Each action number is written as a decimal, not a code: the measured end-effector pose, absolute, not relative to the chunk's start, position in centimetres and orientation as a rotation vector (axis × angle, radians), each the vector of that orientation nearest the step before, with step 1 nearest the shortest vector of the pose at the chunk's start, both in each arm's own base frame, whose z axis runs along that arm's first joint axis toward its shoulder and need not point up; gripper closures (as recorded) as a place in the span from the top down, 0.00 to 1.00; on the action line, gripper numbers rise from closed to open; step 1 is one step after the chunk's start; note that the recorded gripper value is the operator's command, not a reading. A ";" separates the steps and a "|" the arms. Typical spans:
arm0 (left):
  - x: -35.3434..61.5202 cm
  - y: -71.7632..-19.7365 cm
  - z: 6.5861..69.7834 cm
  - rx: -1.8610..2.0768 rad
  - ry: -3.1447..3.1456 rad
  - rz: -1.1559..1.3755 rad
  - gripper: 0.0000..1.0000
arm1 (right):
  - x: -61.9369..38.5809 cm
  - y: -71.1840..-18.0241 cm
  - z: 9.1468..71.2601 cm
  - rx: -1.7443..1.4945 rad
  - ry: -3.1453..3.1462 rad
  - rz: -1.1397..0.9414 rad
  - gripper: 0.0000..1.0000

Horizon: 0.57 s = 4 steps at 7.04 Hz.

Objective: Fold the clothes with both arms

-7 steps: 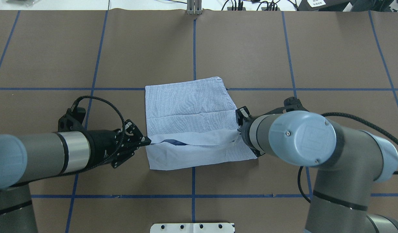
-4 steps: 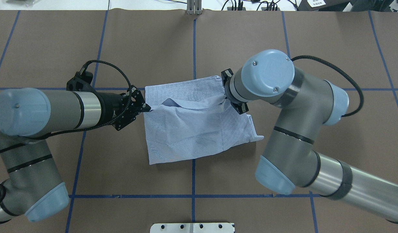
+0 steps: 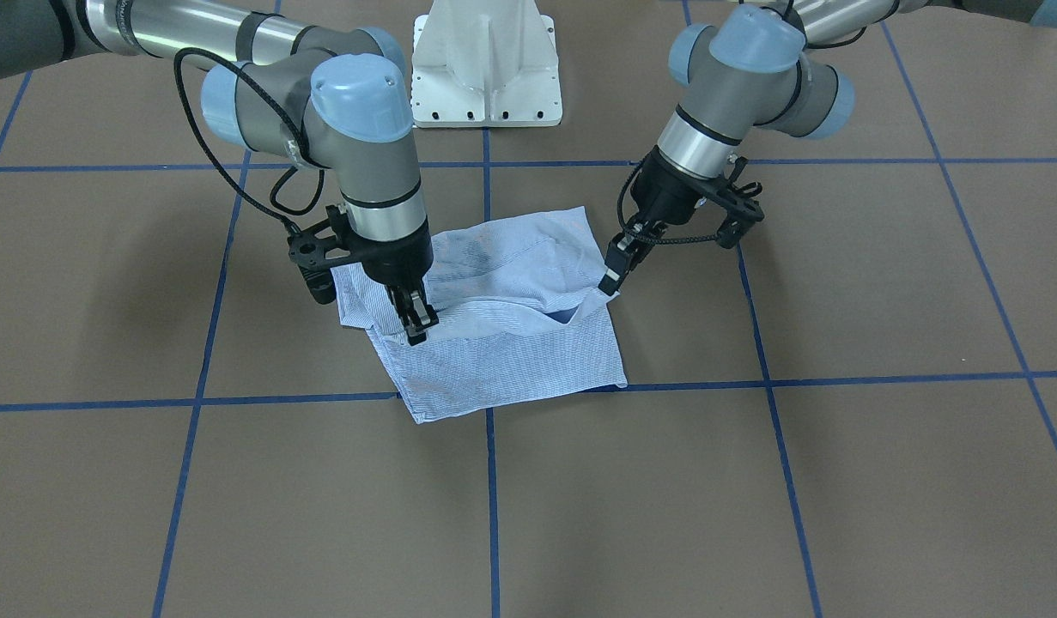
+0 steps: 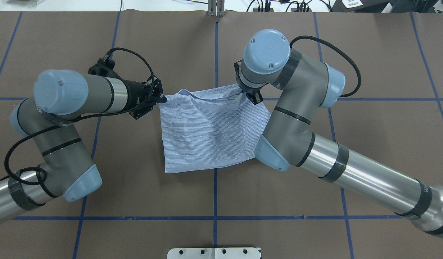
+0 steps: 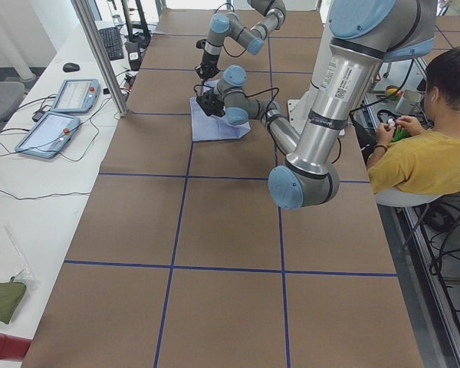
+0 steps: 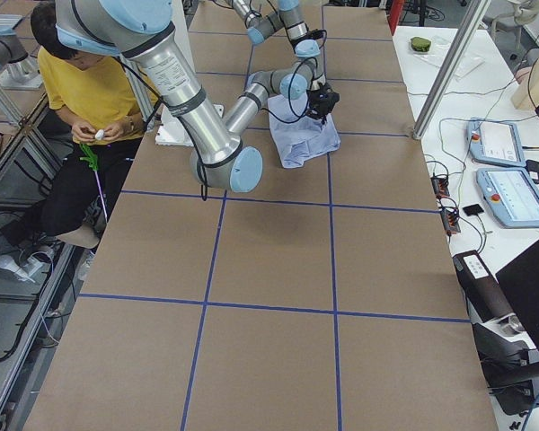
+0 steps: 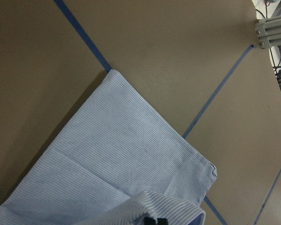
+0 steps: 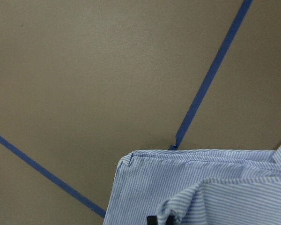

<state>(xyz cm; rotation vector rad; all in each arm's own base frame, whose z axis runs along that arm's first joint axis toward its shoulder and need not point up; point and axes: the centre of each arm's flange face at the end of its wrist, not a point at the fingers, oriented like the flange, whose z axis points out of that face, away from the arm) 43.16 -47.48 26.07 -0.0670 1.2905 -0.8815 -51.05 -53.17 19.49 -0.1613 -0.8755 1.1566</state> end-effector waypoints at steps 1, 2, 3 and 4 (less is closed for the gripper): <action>43.7 -49.2 27.2 -0.046 1.281 -0.883 0.00 | -52.1 -54.9 20.2 -0.154 -0.874 1.148 0.00; 44.4 -51.0 27.8 -0.029 1.267 -0.886 0.00 | -53.1 -56.8 20.8 -0.154 -0.881 1.144 0.00; 45.2 -52.4 28.5 -0.013 1.254 -0.883 0.30 | -54.1 -58.5 21.2 -0.155 -0.884 1.140 0.93; 45.9 -53.4 29.8 0.005 1.248 -0.868 0.79 | -54.7 -59.6 21.7 -0.151 -0.889 1.130 1.00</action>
